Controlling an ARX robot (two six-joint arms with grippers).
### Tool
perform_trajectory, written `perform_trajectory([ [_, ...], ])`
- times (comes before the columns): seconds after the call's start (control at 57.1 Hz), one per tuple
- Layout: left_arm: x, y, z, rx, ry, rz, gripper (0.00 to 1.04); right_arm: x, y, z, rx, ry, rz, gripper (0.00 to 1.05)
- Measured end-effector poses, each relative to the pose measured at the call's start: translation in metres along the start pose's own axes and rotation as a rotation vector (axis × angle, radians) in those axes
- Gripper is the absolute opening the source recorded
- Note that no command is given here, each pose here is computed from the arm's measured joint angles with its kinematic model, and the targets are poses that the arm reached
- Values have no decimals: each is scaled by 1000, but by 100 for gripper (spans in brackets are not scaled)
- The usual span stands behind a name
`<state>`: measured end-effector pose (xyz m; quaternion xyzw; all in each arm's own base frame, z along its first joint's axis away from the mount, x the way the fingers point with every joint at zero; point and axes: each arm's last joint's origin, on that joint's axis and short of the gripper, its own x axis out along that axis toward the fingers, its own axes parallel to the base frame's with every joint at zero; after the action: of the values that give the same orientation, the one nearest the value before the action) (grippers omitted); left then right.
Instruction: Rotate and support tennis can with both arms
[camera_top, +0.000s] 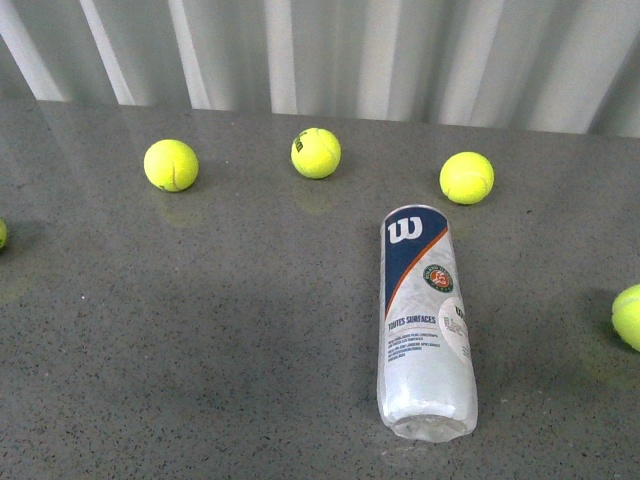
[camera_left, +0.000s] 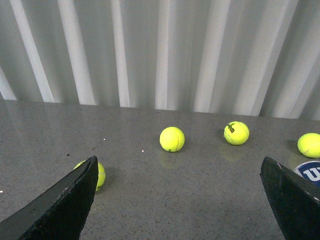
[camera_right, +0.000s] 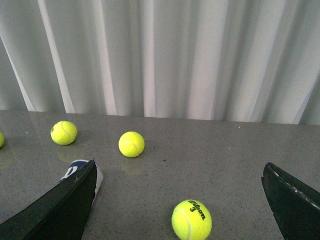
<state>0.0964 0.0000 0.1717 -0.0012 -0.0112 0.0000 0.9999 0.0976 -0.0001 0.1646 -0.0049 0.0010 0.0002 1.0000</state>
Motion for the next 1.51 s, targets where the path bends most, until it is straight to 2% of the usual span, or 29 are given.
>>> perform_trajectory([
  [0.158,0,0,0,0,0,0,98,0,0,0,0,0,0,97],
  [0.175,0,0,0,0,0,0,98,0,0,-1,-14,13,15,98],
  [0.21,0,0,0,0,0,1,98,1,-1,3,-77,109,110,97],
  [0.245,0,0,0,0,0,-2,98,8,-4,14,-128,137,214,97],
  [0.28,0,0,0,0,0,-1,98,14,-8,26,-136,123,221,97],
  [0.333,0,0,0,0,0,-1,98,30,-18,52,-129,73,137,97],
  [0.42,0,0,0,0,0,1,98,58,-30,81,-69,38,10,97],
  [0.508,0,0,0,0,0,0,98,102,-39,89,55,150,-101,97],
  [0.595,0,0,0,0,0,0,98,151,-38,73,177,359,-124,97],
  [0.7,0,0,0,0,1,0,98,193,-19,48,280,581,-79,97],
  [0.858,0,0,0,0,0,0,98,238,38,11,352,857,-1,97],
  [0.963,0,0,0,0,0,0,98,249,77,-20,328,1007,32,97],
  [1.173,0,0,0,0,0,0,98,253,105,-52,258,1130,99,97],
  [1.505,0,0,0,0,0,0,98,263,119,-70,213,1113,193,97],
])
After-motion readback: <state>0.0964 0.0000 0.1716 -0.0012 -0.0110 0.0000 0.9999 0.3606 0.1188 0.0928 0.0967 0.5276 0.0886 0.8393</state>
